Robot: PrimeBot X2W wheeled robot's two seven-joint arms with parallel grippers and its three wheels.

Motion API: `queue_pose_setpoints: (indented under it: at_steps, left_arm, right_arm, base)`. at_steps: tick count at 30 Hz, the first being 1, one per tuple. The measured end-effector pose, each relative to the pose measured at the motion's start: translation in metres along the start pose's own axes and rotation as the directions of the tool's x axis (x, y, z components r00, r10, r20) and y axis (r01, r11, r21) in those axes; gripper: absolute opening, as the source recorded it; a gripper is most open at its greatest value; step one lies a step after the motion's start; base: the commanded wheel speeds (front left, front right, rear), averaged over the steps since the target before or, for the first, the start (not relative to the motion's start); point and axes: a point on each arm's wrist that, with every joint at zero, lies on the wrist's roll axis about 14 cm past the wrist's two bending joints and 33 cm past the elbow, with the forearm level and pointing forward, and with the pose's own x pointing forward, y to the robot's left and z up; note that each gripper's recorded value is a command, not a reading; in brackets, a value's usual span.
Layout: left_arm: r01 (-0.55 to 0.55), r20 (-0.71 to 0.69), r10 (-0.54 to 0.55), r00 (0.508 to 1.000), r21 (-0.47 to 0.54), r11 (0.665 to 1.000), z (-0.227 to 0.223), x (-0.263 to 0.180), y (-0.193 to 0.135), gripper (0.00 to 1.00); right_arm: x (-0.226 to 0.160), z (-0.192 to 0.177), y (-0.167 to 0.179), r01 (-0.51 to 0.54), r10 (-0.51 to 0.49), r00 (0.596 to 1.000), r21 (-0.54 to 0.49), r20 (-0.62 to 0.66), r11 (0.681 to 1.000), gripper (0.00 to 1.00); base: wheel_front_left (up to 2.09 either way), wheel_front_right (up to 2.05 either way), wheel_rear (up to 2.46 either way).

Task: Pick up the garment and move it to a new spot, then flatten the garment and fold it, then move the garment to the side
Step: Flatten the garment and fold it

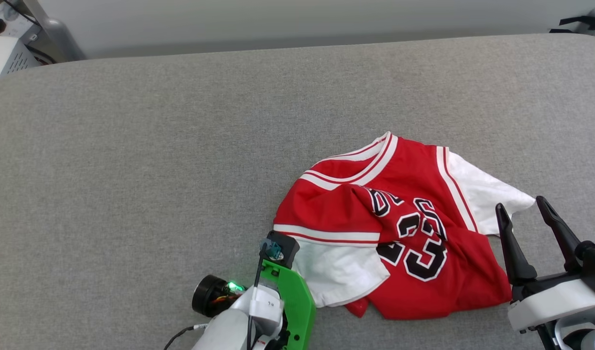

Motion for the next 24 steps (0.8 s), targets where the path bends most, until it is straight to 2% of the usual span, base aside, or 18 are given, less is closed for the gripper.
queue_pose_setpoints:
  at_steps: [7,14,18,24]
  left_arm:
    - [-0.054,0.104,0.061,0.993,-0.07,0.996,0.007,-0.017,0.017,0.0]
    - [-0.234,0.256,0.248,0.934,-0.085,0.969,0.034,-0.068,0.088,0.0]
    - [-0.324,0.288,0.322,0.902,-0.039,0.945,0.057,-0.099,0.129,0.0]
    - [-0.4,0.256,0.376,0.891,0.046,0.916,0.088,-0.115,0.176,0.0]
  right_arm:
    - [0.0,0.008,0.005,-0.016,0.016,1.0,-0.005,0.027,1.0,1.0]
    - [0.0,0.013,0.013,-0.04,0.04,0.999,-0.004,0.034,0.999,1.0]
    - [0.003,0.013,0.019,-0.059,0.059,0.998,-0.001,0.032,0.998,1.0]
    - [0.005,-0.003,0.017,-0.053,0.053,0.998,0.003,-0.018,0.999,1.0]
  base:
    - [0.0,0.0,0.0]
    - [0.0,0.0,0.0]
    - [0.0,0.0,0.0]
    - [0.0,0.0,0.0]
